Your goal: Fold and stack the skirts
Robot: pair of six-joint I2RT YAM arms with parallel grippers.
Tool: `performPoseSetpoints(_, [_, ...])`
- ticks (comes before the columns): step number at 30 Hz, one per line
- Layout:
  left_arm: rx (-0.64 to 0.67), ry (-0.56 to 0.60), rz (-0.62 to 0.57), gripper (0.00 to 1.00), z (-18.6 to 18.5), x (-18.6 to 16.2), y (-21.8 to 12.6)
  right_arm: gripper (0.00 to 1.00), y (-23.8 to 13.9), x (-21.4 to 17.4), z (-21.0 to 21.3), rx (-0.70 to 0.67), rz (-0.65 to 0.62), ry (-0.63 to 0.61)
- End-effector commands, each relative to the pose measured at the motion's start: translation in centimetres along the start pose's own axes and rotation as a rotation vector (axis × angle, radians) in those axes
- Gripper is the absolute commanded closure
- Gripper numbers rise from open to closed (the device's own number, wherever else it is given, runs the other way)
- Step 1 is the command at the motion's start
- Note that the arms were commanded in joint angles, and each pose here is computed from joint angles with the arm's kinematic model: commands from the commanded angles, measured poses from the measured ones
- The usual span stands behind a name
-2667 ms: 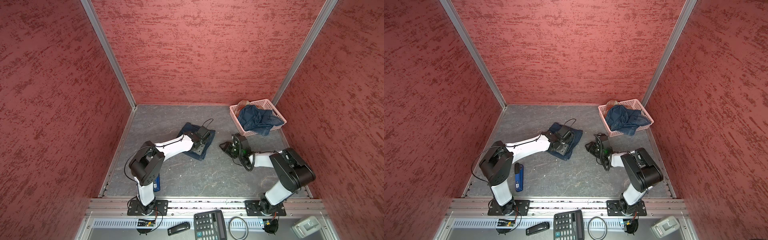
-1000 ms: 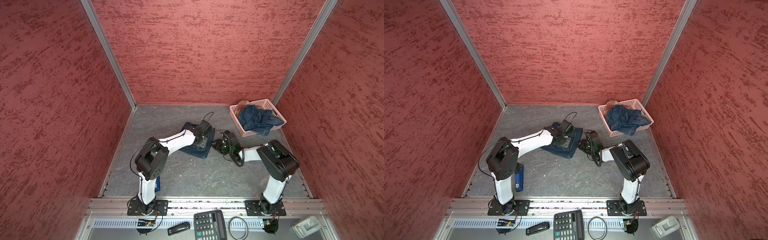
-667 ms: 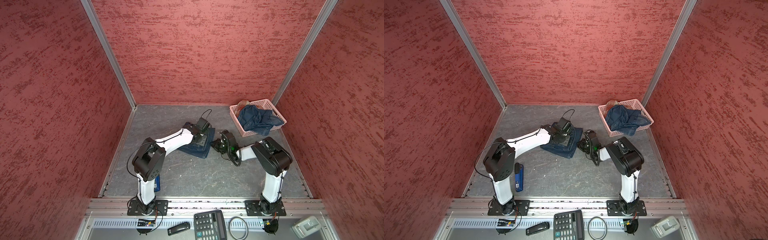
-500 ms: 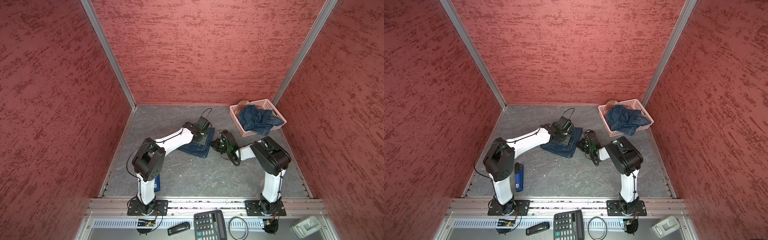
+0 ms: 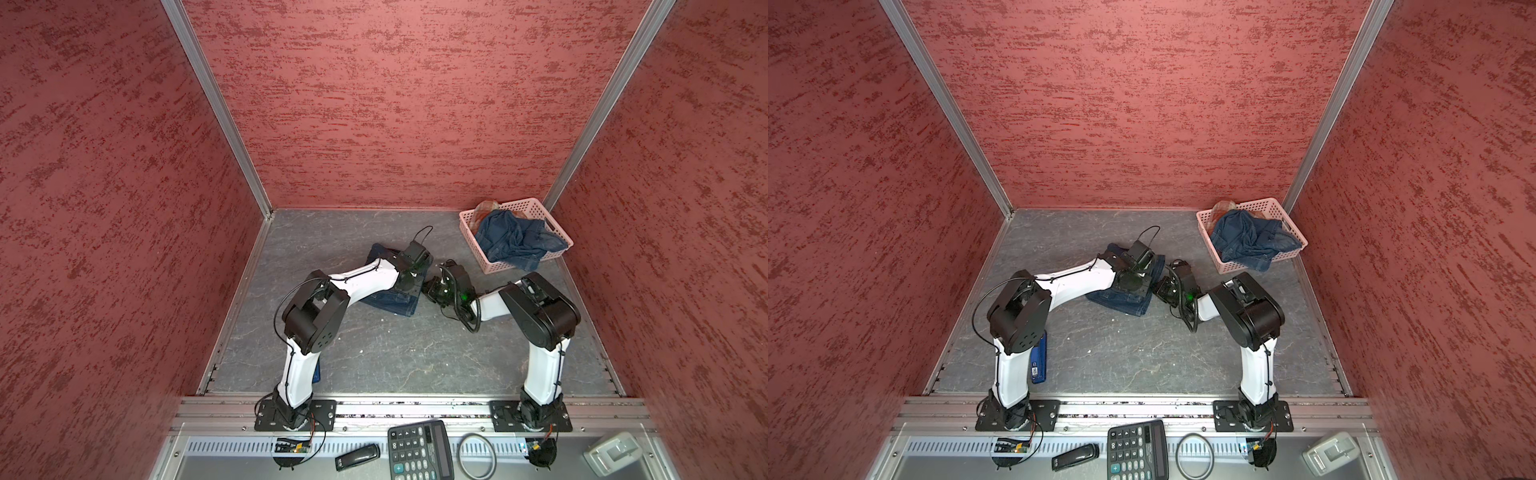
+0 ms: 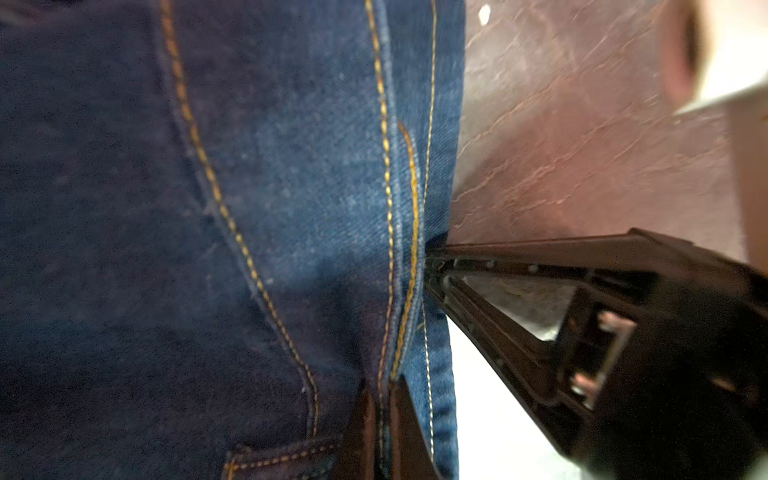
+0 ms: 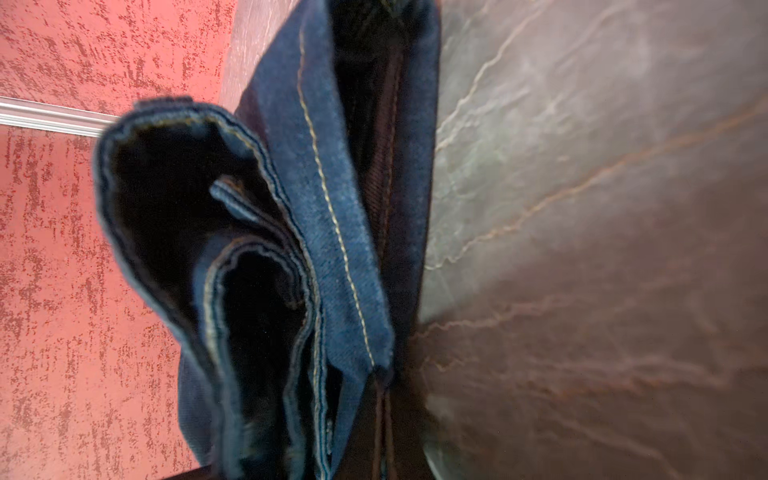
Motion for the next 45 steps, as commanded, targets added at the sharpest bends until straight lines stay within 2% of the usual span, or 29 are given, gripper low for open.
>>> performPoseSetpoints(1, [-0.063,-0.013,0.009,1.0,-0.9,-0.4,0.9,0.95,0.5,-0.8,-1.5,-0.053,0.025,0.036])
performPoseSetpoints(3, [-0.066,-0.022,0.015,1.0,-0.9,-0.6,1.3,0.93,0.5,-0.8,-1.5,-0.051,0.026,0.039])
performPoseSetpoints(5, [-0.072,-0.026,0.026,0.92,-0.9,-0.7,1.8,0.89,0.4,-0.8,-1.4,-0.047,0.026,0.038])
performPoseSetpoints(10, [-0.05,-0.026,0.062,0.84,-0.6,-1.4,3.1,0.84,-0.1,-0.9,-1.4,-0.047,0.018,0.035])
performPoseSetpoints(18, [-0.019,-0.031,0.078,0.62,0.2,-1.8,3.5,0.8,-0.6,-0.9,-1.5,-0.05,0.006,0.033])
performPoseSetpoints(25, [-0.038,-0.048,-0.025,0.39,0.8,-0.4,0.5,0.79,-1.2,-0.8,-1.7,-0.059,-0.009,0.032])
performPoseSetpoints(27, [-0.065,-0.071,-0.062,0.3,1.1,0.3,-0.8,0.79,-1.3,-0.8,-1.8,-0.059,-0.013,0.032])
performPoseSetpoints(30, [-0.123,-0.104,-0.138,0.23,1.6,1.2,-3.1,0.79,-1.5,-0.7,-1.8,-0.059,-0.019,0.031])
performPoseSetpoints(33, [-0.111,-0.076,-0.21,0.21,1.8,1.8,-5.6,0.79,-1.7,-0.6,-1.9,-0.062,-0.023,0.032])
performPoseSetpoints(37, [-0.042,-0.013,-0.217,0.22,2.3,2.0,-6.7,0.78,-1.8,-0.6,-2.1,-0.063,-0.024,0.031])
performPoseSetpoints(45, [0.117,0.126,-0.114,0.28,2.4,0.9,-4.2,0.78,-2.7,-0.4,-2.1,-0.053,-0.041,0.038])
Point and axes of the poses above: each gripper's point midway between its finger pads, its own y axis out along the fingers, its own z axis along the line the jaws close on, x = y × z, the point moved 9 cm from there along -y, back along the fingers, and after that the axes turned 11 degrees about y, right-handed, at the moved point
